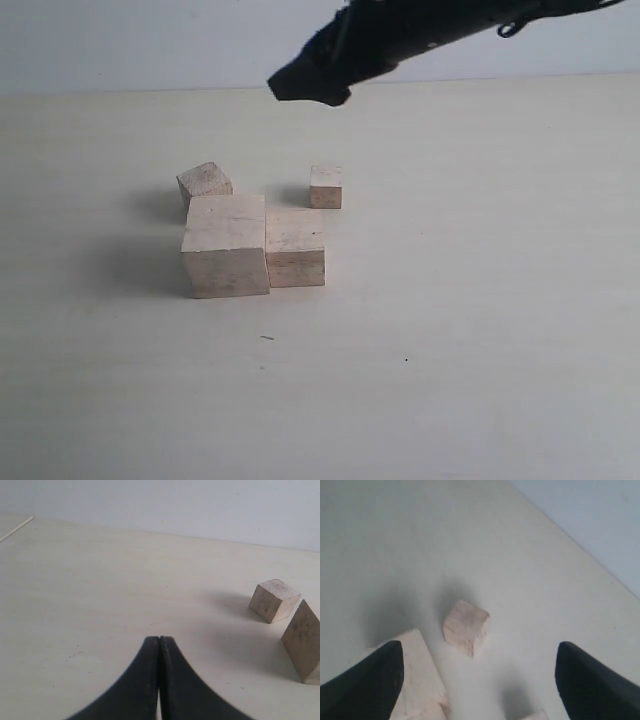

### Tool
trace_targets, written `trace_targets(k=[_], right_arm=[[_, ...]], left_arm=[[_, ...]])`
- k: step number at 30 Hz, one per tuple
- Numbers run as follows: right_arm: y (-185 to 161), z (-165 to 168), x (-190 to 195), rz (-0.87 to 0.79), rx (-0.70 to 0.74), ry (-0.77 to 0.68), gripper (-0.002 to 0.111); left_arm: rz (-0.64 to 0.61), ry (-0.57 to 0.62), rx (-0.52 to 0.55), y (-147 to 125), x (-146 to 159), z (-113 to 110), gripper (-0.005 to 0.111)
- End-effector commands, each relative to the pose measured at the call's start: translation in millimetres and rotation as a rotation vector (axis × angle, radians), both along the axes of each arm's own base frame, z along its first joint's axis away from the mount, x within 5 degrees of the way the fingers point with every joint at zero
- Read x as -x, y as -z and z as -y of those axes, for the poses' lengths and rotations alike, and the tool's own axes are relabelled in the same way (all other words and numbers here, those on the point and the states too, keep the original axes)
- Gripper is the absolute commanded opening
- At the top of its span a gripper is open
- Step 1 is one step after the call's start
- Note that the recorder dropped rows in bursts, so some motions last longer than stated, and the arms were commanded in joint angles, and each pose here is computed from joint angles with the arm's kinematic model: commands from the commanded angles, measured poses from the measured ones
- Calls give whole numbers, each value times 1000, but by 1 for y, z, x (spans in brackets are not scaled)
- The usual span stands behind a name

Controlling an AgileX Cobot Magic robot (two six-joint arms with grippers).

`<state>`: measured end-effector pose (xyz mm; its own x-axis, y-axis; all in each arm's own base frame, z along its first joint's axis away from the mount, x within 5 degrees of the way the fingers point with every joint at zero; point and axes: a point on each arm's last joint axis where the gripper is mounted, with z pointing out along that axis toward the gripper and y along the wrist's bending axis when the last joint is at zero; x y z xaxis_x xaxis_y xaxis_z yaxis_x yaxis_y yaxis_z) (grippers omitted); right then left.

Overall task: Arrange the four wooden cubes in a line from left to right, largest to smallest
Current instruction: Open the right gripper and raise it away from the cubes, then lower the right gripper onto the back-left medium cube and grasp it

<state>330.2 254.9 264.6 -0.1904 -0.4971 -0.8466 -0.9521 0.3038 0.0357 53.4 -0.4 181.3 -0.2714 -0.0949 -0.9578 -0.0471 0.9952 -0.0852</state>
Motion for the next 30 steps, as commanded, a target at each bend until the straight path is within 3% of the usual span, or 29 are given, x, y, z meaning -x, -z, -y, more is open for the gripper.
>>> trace_targets(k=[1,8,13,20,30], right_arm=[[-11,-38,14,12,4,27,78],[-13,-97,19,-137,-30,151,78],[-4,-126,15,-141,81,185,78],[21,-146,-4,-254,216,275,78],[43,-153,-19,-255,316,328,73]], left_arm=[[11,3,2,0,0,0,0],[11,3,2,0,0,0,0],[11,3,2,0,0,0,0],[11,3,2,0,0,0,0],[11,3,2,0,0,0,0]])
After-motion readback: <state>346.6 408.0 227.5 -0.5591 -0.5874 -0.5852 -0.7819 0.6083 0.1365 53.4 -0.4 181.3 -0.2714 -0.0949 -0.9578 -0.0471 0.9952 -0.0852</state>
